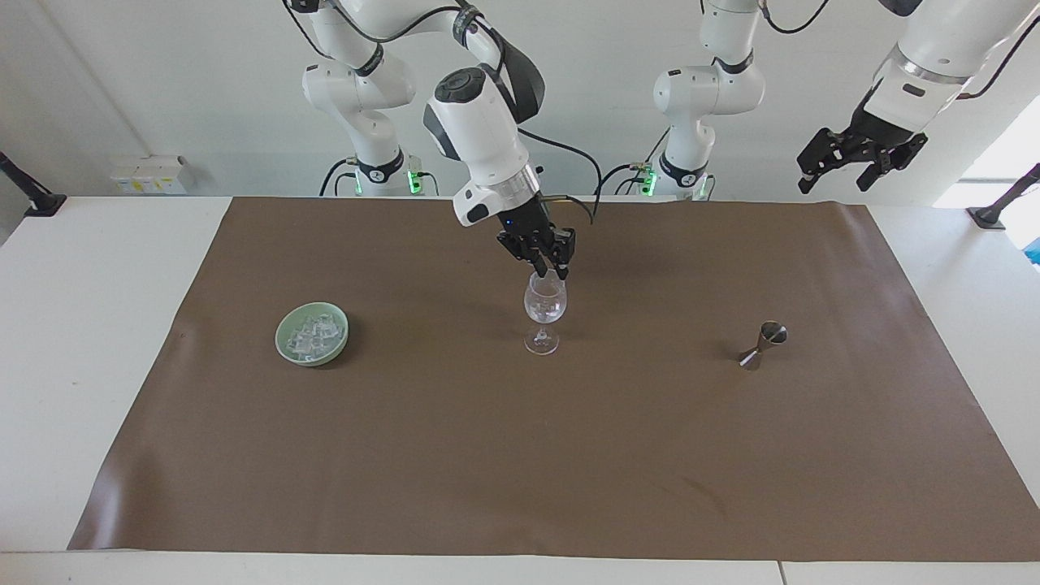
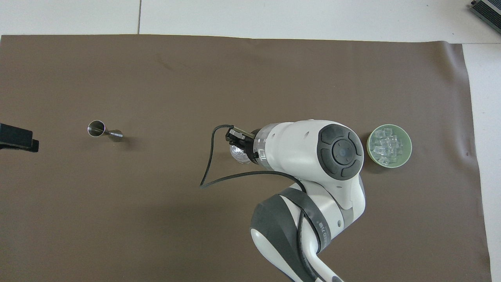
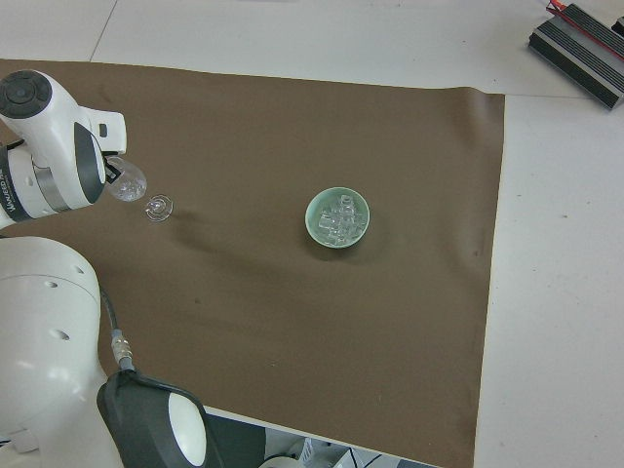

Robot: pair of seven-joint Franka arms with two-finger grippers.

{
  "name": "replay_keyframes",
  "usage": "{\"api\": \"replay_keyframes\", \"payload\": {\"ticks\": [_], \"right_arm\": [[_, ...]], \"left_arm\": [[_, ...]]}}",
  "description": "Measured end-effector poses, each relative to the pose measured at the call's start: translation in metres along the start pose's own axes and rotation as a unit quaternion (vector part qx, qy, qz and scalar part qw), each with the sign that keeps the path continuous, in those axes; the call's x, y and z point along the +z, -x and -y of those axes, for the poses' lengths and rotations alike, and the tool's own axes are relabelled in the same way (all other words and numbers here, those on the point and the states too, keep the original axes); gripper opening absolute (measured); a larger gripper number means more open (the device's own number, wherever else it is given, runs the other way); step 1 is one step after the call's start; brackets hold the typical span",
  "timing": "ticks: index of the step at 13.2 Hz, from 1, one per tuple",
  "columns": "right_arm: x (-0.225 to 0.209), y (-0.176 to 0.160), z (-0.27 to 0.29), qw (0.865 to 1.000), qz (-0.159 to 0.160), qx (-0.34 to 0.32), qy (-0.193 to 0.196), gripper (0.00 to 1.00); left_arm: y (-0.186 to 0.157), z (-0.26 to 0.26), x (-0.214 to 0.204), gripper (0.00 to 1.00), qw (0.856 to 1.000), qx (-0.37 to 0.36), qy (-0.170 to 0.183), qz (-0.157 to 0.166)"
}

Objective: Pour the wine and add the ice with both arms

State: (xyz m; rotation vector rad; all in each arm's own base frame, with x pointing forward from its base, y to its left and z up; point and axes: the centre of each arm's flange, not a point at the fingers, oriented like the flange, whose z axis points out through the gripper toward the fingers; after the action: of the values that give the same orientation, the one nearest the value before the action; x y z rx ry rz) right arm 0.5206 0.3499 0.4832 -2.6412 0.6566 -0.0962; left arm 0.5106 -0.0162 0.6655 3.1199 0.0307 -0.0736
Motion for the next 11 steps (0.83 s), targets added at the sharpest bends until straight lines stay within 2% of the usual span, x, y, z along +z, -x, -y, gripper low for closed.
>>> {"api": "replay_keyframes", "payload": {"ticks": [1,2,3,4,7,9,11], "right_arm": [[0.000,0.000,0.000,1.000,0.000,0.000,0.000,0.48],[-0.001,-0.001,0.000,1.000,-0.001,0.000,-0.001,0.59],[-0.002,-0.001,0.001,1.000,-0.001,0.001,-0.002,0.59],[-0.003,-0.003,0.001,1.000,-0.003,0.001,-0.003,0.65],[-0.013,-0.013,0.003,1.000,-0.017,-0.007,-0.007,0.99],[-0.024,-0.032,-0.003,0.998,-0.052,-0.019,0.004,1.00],[-0.033,-0.060,-0.018,0.994,-0.094,-0.033,0.033,1.00]], "left_arm": [[0.000,0.000,0.000,1.00,1.000,0.000,0.000,-0.001],[0.000,0.000,0.000,1.00,1.000,0.000,0.000,-0.001],[0.000,0.000,0.000,1.00,1.000,0.000,0.000,-0.001],[0.000,0.000,0.000,1.00,1.000,0.000,0.000,-0.001],[0.000,0.000,-0.001,1.00,1.000,0.000,0.000,-0.002],[0.000,0.000,-0.001,1.00,1.000,0.000,0.000,-0.003],[0.000,0.000,-0.001,1.00,1.000,0.000,0.000,-0.003]]}}
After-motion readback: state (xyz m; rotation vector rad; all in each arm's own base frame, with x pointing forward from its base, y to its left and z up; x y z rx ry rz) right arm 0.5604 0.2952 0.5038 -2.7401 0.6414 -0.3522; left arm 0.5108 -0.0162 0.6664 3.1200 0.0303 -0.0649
